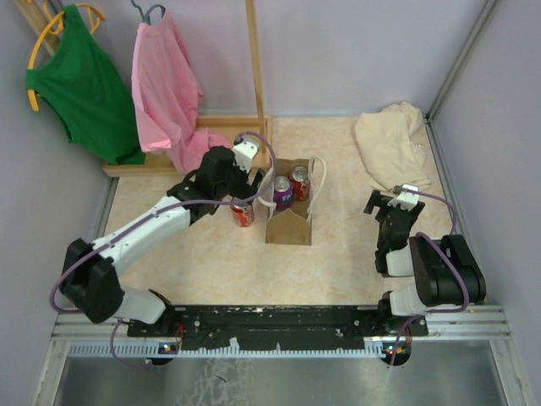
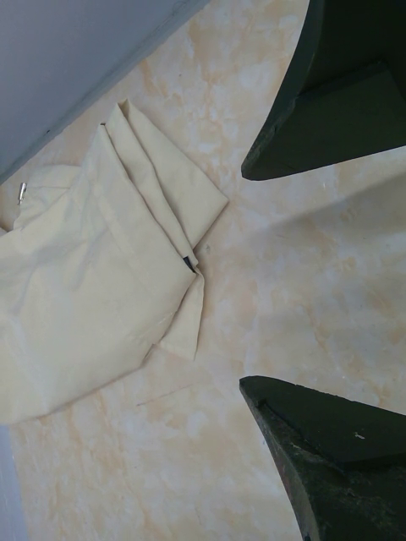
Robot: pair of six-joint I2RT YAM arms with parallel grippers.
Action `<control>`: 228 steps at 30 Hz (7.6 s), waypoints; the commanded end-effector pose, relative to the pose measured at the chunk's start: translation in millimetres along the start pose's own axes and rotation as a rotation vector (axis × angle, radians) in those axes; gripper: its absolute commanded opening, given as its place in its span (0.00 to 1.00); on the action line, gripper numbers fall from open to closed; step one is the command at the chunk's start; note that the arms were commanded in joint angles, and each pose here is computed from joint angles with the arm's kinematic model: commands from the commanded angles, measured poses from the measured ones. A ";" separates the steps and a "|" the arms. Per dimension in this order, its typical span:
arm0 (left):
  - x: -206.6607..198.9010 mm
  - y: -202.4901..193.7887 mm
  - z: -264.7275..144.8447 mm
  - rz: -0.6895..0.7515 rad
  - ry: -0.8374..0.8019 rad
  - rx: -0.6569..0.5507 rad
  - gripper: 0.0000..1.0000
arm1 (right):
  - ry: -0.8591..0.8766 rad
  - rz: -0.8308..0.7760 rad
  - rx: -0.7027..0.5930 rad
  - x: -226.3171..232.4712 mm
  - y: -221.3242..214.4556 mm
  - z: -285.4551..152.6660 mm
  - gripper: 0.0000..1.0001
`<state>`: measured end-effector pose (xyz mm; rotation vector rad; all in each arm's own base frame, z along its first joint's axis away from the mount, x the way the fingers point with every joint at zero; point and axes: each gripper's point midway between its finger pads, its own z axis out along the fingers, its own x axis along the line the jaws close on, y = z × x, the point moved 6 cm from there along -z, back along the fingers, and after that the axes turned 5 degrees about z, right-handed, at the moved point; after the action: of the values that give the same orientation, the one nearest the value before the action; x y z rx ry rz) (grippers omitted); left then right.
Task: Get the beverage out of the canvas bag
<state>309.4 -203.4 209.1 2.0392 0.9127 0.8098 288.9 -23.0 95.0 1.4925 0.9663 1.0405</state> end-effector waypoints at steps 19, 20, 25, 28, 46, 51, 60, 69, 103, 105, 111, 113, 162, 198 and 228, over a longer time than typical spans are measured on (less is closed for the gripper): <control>-14.1 143.5 -41.5 0.247 -0.280 -0.341 0.96 | 0.003 0.025 -0.063 5.2 15.4 6.8 0.99; -17.8 141.4 -32.6 0.266 -0.307 -0.305 0.97 | 0.004 0.025 -0.064 5.4 15.5 6.8 0.99; -29.9 127.2 15.0 0.342 -0.381 -0.143 0.99 | 0.004 0.024 -0.062 5.4 15.2 6.7 0.99; -38.6 117.8 35.0 0.349 -0.423 -0.097 0.99 | 0.003 0.024 -0.064 5.3 15.4 6.8 0.99; -47.9 55.9 90.7 0.351 -0.397 0.161 1.00 | 0.003 0.023 -0.063 5.1 15.4 6.8 0.99; -48.5 46.8 92.8 0.341 -0.396 0.210 1.00 | 0.004 0.024 -0.063 5.5 15.4 6.7 0.99; -53.0 31.1 96.2 0.318 -0.395 0.291 0.99 | 0.003 0.024 -0.064 5.2 15.5 6.8 0.99; -64.6 14.8 93.3 0.301 -0.438 0.340 0.94 | 0.004 0.024 -0.063 5.3 15.4 6.8 0.99; -71.0 66.9 103.0 0.313 -0.420 0.089 0.00 | 0.004 0.025 -0.064 5.3 15.4 6.8 0.99; -67.4 78.7 95.7 0.322 -0.413 0.059 0.00 | 0.005 0.024 -0.063 5.4 15.4 6.8 0.99; -53.7 123.2 63.1 0.332 -0.397 -0.011 0.00 | 0.004 0.023 -0.063 5.3 15.3 6.8 0.99; -49.8 135.8 52.6 0.334 -0.394 -0.025 0.00 | 0.005 0.025 -0.063 5.6 15.4 6.7 0.99; 62.4 -2.0 -106.9 -0.181 0.222 0.023 0.00 | 0.005 0.024 -0.063 5.6 15.4 6.7 0.99; 60.6 -84.8 -28.2 -0.285 0.168 0.325 0.20 | 0.003 0.024 -0.063 5.3 15.2 6.7 0.99; 84.6 -2.4 -71.0 -0.272 0.162 0.091 1.00 | 0.003 0.024 -0.063 5.3 15.3 6.8 0.99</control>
<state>300.4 -105.2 211.3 1.9843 1.4521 0.7535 288.9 -23.0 95.0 1.4927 0.9661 1.0408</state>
